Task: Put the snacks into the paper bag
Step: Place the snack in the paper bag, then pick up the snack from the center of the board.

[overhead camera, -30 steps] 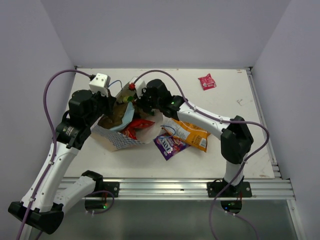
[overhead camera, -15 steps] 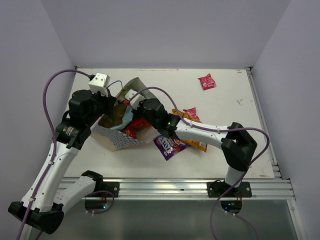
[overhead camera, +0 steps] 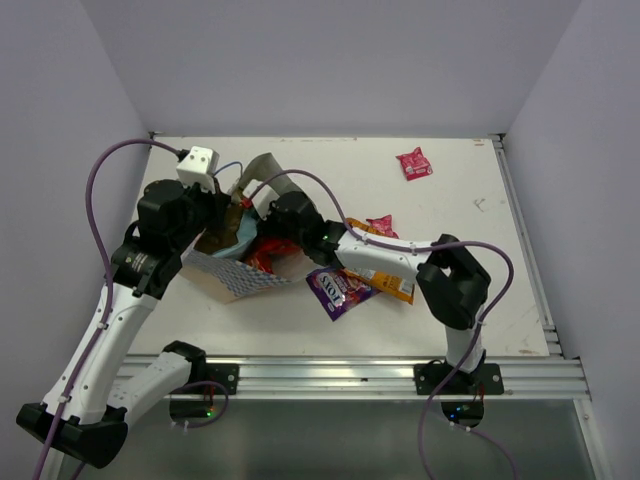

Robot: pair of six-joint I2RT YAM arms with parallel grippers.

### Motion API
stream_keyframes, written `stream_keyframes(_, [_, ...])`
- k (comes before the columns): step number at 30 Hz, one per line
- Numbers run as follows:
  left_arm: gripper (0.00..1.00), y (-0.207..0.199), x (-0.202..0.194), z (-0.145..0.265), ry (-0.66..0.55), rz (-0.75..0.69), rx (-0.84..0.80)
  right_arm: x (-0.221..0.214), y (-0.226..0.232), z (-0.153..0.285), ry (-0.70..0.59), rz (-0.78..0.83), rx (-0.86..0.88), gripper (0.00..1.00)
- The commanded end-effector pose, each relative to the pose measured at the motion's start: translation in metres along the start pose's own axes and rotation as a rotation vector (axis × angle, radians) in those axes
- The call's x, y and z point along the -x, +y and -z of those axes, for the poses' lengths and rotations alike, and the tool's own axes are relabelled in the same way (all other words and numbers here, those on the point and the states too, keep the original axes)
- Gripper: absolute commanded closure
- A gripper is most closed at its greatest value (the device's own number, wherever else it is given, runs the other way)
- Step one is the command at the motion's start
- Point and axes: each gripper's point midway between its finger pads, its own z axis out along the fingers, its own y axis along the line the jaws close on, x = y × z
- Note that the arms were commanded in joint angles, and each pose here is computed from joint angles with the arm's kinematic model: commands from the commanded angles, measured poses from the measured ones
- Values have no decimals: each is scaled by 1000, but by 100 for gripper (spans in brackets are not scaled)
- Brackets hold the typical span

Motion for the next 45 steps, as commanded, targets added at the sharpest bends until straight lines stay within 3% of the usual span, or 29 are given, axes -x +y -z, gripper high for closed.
stream_keyframes(1, [100, -2, 21, 9, -64, 15, -5, 33, -5, 12, -69, -95, 72, 73])
stream_keyframes(7, [100, -2, 20, 8, -67, 18, -2, 80, -25, 52, -153, -96, 95, 53])
stream_keyframes(8, [100, -2, 20, 7, -66, 18, -3, 86, -26, 58, -164, -97, 98, 46])
stream_keyframes(14, [100, 0, 20, 8, -70, 20, 7, 126, -50, 106, -249, -117, 73, 31])
stream_keyframes(18, [100, 1, 19, 8, -67, 20, 13, 127, -70, 132, -246, -165, 36, 16])
stream_keyframes(21, [100, 2, 18, 7, -68, 20, 18, 119, -92, 152, -244, -224, -46, 11])
stream_keyframes(29, [100, 2, 21, 8, -82, 24, 18, 65, -144, 189, -167, -444, -275, 1])
stream_keyframes(37, [100, 0, 23, 8, -84, 24, 10, 6, -169, 216, -90, -670, -461, 1])
stream_keyframes(45, [100, 0, 23, 10, -79, 23, 7, -95, -181, 242, 55, -901, -652, 2])
